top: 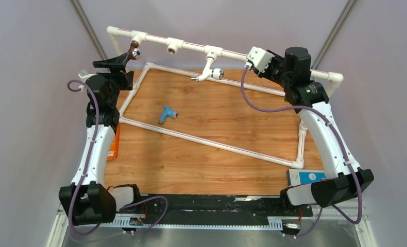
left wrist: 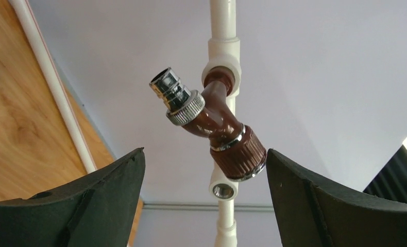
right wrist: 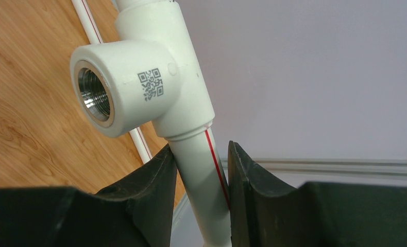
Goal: Install the water faucets
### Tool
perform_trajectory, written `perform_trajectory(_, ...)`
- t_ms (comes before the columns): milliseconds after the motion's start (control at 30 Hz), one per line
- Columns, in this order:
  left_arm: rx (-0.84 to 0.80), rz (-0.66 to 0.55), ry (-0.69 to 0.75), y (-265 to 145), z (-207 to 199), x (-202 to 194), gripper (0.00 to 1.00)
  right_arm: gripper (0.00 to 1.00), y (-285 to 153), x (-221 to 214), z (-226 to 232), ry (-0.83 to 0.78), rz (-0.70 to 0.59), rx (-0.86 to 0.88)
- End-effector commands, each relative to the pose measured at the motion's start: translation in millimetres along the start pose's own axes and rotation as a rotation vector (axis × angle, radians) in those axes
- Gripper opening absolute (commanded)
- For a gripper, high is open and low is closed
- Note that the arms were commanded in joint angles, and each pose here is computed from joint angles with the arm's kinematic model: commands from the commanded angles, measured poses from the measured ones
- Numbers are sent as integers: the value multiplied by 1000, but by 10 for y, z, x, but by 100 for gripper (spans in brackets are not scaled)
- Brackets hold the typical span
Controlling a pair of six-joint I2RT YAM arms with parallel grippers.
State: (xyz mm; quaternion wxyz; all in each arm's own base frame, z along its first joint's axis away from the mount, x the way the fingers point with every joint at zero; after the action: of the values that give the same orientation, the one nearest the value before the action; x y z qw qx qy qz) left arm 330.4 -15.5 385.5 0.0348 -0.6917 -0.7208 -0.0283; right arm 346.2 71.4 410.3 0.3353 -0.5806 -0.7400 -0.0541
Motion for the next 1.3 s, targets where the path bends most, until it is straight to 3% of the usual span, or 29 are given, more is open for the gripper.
perform_trajectory(0,-110,-26,-124,141,-205,68,91,0,142,14,364,156,-14,156)
perform_trajectory(233,-175,-11,-170,378,-187,75,82,0,180,-1,392,161,-13,169)
perform_trajectory(300,-187,-3,-172,423,-149,63,73,0,183,2,395,161,-13,172)
perform_trajectory(400,-208,5,-121,467,-78,46,28,0,200,-11,406,161,-6,173)
perform_trajectory(533,-237,31,115,492,-47,12,0,0,224,-23,413,160,2,175)
perform_trajectory(633,-269,66,385,499,-127,-11,0,0,230,-25,416,160,3,176)
perform_trajectory(700,-305,77,675,502,-208,9,0,0,237,-30,424,160,3,180)
perform_trajectory(733,-242,91,889,522,-103,49,0,0,229,-18,415,159,1,176)
perform_trajectory(767,-257,73,996,506,-260,72,0,0,229,-15,416,159,-2,178)
perform_trajectory(800,-204,105,1263,511,-132,87,0,0,231,-20,420,159,0,178)
perform_trajectory(833,-160,53,1521,505,-192,171,0,0,226,-1,413,158,-5,177)
perform_trajectory(867,-125,114,1696,472,-107,39,0,0,226,2,415,157,-5,177)
perform_trajectory(900,-51,93,1996,460,-75,140,0,0,225,16,418,156,-9,178)
perform_trajectory(933,-62,134,2123,433,-43,-10,0,0,224,28,420,155,-12,179)
perform_trajectory(967,10,159,2375,422,64,48,0,0,223,37,420,154,-15,180)
perform_trajectory(1033,30,186,2650,388,185,-67,0,0,226,38,421,153,-12,179)
perform_trajectory(1133,-9,62,2775,335,152,-130,5,0,226,40,419,152,-10,176)
perform_trajectory(1200,-41,47,2714,283,101,-133,15,0,223,51,413,152,-13,174)
perform_trajectory(1267,-64,7,2627,194,-25,-120,32,0,208,59,396,152,-17,170)
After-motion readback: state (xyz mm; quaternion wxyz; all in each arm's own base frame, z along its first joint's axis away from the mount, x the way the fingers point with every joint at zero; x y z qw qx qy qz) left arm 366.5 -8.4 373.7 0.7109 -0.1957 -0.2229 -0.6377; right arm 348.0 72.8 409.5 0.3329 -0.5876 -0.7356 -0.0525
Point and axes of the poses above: each gripper's point midway between its finger pads, its own y axis out along the fingers, its own z axis along the line the jaws close on, x = y × z, the point moved 8 cm from there along -y, back along the fingers
